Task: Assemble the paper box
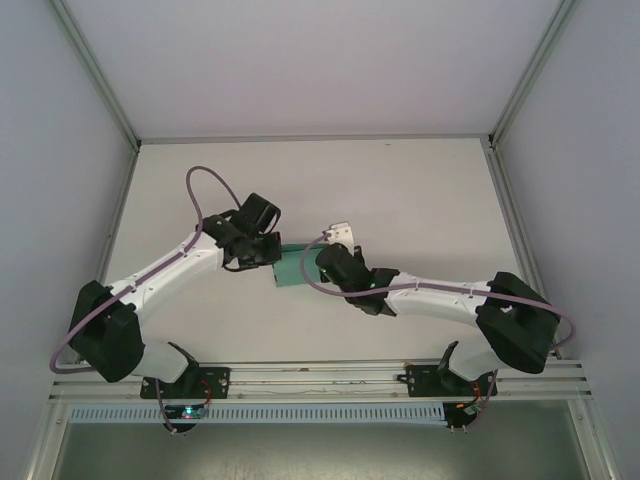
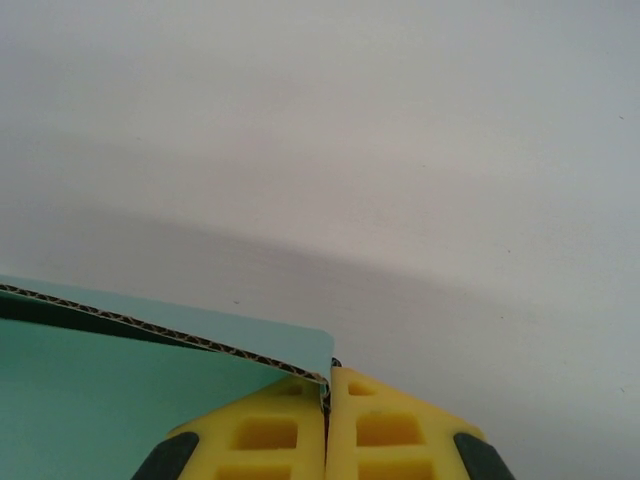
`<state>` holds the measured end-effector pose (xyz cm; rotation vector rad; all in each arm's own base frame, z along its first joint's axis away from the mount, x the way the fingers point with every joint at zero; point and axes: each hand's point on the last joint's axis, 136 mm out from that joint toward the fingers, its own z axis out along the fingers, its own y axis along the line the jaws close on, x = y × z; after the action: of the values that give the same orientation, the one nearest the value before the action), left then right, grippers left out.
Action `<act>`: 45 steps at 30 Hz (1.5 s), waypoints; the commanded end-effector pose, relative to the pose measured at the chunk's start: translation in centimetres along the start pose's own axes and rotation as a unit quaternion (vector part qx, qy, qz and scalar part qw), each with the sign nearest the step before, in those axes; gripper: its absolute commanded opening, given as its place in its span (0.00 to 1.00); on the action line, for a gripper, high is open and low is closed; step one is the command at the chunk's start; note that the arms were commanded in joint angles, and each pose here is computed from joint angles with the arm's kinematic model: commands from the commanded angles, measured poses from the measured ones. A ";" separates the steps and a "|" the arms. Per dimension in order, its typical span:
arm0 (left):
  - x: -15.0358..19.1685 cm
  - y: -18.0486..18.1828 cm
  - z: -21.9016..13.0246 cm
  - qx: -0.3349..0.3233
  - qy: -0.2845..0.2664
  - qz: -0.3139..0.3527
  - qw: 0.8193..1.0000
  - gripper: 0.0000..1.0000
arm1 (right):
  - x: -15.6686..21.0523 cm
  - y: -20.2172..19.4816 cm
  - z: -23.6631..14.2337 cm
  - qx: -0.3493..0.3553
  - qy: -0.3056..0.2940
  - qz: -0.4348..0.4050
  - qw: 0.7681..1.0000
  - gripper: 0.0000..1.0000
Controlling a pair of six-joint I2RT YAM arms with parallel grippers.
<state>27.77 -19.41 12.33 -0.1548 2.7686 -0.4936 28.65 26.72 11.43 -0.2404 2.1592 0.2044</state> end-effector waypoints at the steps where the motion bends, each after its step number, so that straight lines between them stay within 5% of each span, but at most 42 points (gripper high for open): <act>1: 5.8 2.8 3.7 -0.033 0.070 0.035 0.996 0.00 | 9.7 -2.7 0.0 0.021 0.143 -0.068 0.987 0.00; 12: 11.3 8.0 5.2 -0.122 0.080 0.092 0.985 0.00 | 7.7 -1.7 -2.5 -0.039 0.091 -0.056 0.993 0.05; 14: 11.6 8.3 5.5 -0.131 0.081 0.104 0.983 0.00 | 5.6 -1.2 -3.2 -0.054 0.066 -0.039 0.996 0.14; 16: 11.8 8.4 5.7 -0.137 0.083 0.115 0.980 0.00 | 3.7 -0.8 -3.8 -0.064 0.045 -0.025 0.997 0.39; 19: 11.9 8.1 5.7 -0.140 0.080 0.129 0.978 0.00 | 1.1 -1.0 -4.8 -0.067 0.016 -0.001 0.998 0.46; 21: 11.7 8.1 5.5 -0.141 0.073 0.136 0.978 0.00 | -0.2 -1.4 -5.4 -0.072 0.005 0.022 0.997 0.62; 25: 11.0 7.3 5.1 -0.130 0.055 0.149 0.979 0.00 | -3.1 -2.7 -5.8 -0.078 -0.043 0.076 0.993 0.67; 32: 10.0 6.4 4.8 -0.125 0.048 0.174 0.976 0.00 | -5.7 -2.9 -2.8 -0.097 -0.027 0.122 0.987 0.65; 45: 8.8 3.3 3.6 -0.073 0.032 0.192 0.978 0.07 | 3.7 -3.8 0.5 -0.068 0.128 0.156 0.977 0.44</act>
<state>27.05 -21.29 11.22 0.1732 2.4775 -0.3123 30.35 24.35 12.80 -0.0282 2.2719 0.5915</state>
